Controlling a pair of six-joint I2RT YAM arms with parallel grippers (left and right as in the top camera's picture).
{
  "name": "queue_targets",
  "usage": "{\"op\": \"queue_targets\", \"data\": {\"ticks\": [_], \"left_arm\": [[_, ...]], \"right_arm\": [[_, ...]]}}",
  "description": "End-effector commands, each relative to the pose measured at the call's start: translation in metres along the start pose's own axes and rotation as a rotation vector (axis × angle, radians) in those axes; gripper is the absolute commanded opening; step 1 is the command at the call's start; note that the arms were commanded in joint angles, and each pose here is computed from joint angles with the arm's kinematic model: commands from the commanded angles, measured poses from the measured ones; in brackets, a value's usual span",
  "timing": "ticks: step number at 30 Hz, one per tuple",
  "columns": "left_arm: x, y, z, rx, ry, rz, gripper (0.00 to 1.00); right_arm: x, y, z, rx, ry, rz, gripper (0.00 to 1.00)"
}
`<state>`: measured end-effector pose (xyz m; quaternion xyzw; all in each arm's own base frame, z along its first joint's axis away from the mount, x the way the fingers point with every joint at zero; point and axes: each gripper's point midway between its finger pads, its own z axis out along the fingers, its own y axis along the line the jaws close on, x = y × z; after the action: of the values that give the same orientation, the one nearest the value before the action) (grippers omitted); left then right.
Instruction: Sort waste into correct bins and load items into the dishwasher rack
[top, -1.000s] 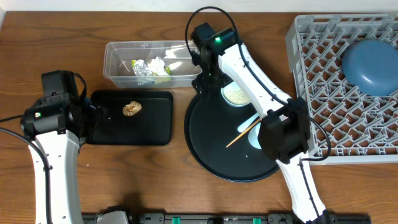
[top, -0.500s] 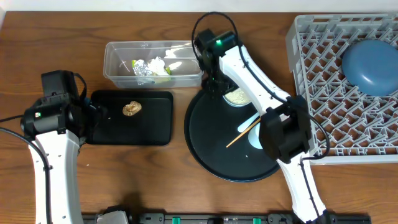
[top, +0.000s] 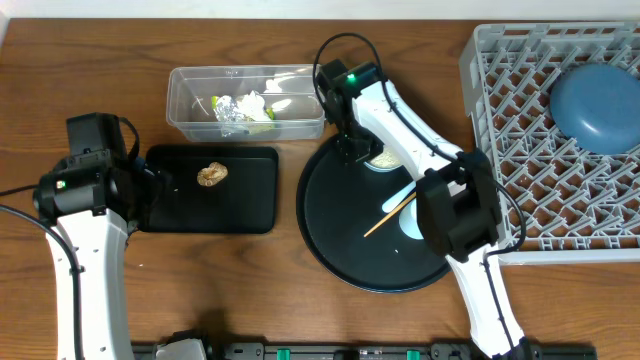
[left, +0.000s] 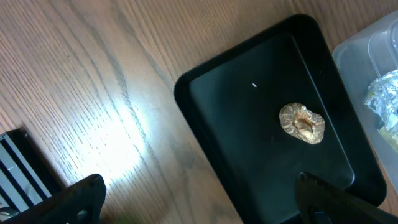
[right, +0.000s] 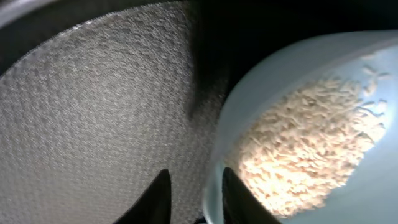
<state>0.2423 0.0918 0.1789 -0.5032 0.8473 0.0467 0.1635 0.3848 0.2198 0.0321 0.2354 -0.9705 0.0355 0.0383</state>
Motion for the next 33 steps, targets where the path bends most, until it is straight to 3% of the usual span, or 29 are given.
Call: {"op": "queue_targets", "data": {"ticks": [1,4,12,19,20,22,23,33], "left_arm": [[0.000,0.004,0.004,-0.024,0.000,-0.010,0.98],[0.000,0.004,0.004,-0.024,-0.001,-0.010,0.98],[0.000,0.004,0.004,-0.024,-0.001,-0.010,0.98],[0.000,0.004,0.004,-0.024,-0.001,-0.010,0.98],[0.000,0.004,0.004,-0.024,0.000,-0.010,0.98],[0.000,0.004,0.004,-0.024,-0.001,-0.010,0.98],[0.000,0.004,0.004,-0.024,0.000,-0.010,0.98],[0.000,0.004,0.004,-0.024,-0.001,-0.010,0.98]], "right_arm": [[0.000,-0.015,-0.005,0.009,-0.002,0.039,0.13],[-0.002,-0.021,-0.016,0.006,-0.012,0.053,0.01],[-0.010,-0.030,-0.076,-0.070,-0.124,0.094,0.01],[-0.008,-0.033,-0.151,-0.261,-0.307,0.062,0.01],[-0.006,-0.036,-0.155,-0.263,-0.315,0.069,0.07],[-0.001,-0.041,-0.156,-0.255,-0.303,0.079,0.34],[0.002,-0.041,-0.154,-0.252,-0.288,0.081,0.38],[0.007,-0.026,-0.074,-0.140,-0.142,0.120,0.40]]}}
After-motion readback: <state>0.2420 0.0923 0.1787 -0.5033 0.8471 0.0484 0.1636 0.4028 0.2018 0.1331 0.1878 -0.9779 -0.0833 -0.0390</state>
